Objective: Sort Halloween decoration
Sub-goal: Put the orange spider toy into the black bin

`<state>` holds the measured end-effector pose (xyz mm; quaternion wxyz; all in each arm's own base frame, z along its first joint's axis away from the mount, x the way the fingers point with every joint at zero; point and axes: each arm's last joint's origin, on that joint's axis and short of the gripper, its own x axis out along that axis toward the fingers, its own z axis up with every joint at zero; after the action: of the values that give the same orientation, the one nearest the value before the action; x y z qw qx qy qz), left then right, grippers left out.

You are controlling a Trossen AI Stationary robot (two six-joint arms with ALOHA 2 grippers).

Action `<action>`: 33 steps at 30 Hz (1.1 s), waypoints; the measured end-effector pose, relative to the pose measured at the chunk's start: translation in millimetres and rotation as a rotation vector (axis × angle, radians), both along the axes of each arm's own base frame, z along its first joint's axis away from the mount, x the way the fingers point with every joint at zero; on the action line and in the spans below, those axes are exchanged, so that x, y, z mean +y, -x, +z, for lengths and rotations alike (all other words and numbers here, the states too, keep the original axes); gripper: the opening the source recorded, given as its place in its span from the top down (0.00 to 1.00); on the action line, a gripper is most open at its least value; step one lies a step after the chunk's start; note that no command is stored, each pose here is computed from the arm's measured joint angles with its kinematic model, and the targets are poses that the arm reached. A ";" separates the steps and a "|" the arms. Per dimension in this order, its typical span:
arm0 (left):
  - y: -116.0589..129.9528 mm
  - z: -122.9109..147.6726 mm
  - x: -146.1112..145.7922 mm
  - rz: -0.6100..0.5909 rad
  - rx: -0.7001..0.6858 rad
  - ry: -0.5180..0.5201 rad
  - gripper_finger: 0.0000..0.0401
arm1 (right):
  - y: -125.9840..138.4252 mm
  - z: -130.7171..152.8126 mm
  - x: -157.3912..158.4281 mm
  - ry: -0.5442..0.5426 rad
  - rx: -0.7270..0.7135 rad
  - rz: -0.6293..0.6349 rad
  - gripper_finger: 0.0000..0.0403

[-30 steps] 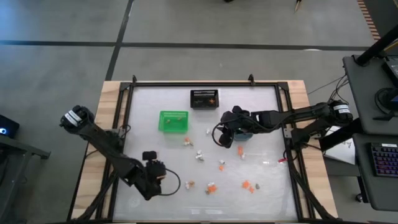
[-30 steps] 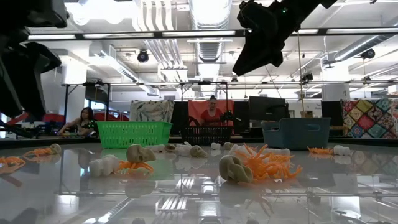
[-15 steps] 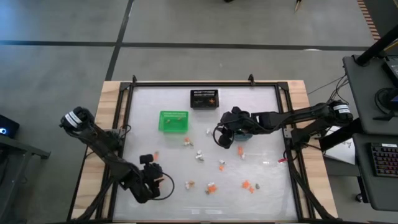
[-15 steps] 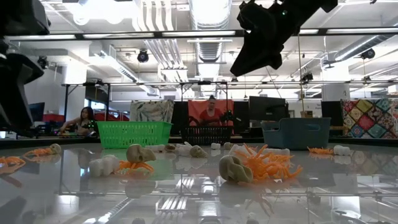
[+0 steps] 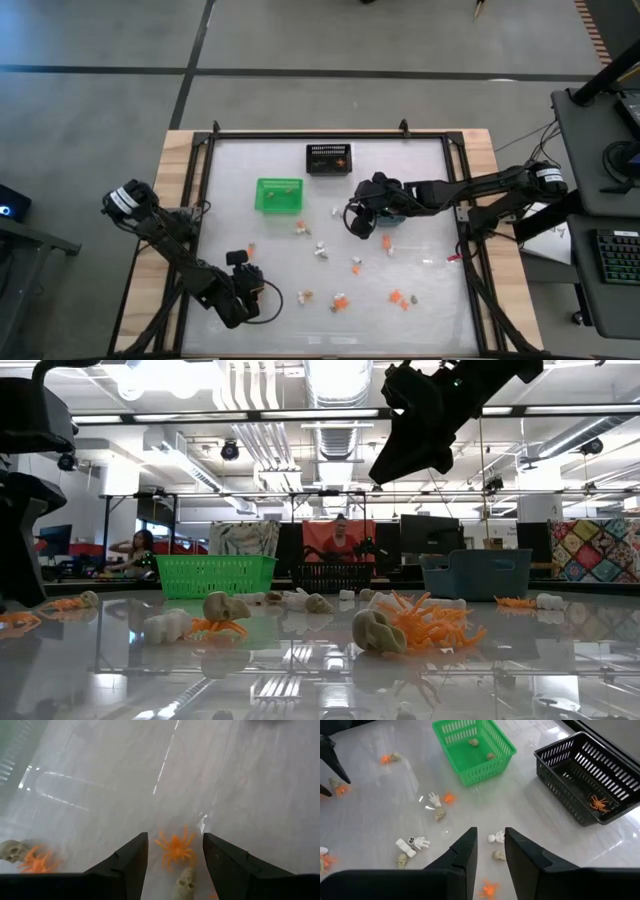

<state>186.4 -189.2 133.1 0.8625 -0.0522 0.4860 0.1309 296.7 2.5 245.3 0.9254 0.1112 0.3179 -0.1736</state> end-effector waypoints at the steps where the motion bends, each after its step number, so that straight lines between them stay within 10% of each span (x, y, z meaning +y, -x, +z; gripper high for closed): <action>1: 0.1 -0.1 0.1 0.000 0.000 0.000 0.57 | 0.0 0.0 0.0 -0.001 -0.001 0.000 0.79; 33: 4.0 -8.6 4.7 0.000 -0.003 -0.002 0.73 | -0.1 0.0 0.0 -0.002 -0.003 -0.002 0.79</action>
<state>182.4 -184.6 124.5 0.8634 -0.0518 0.4844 0.1313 296.8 2.5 245.3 0.9257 0.1127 0.3164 -0.1739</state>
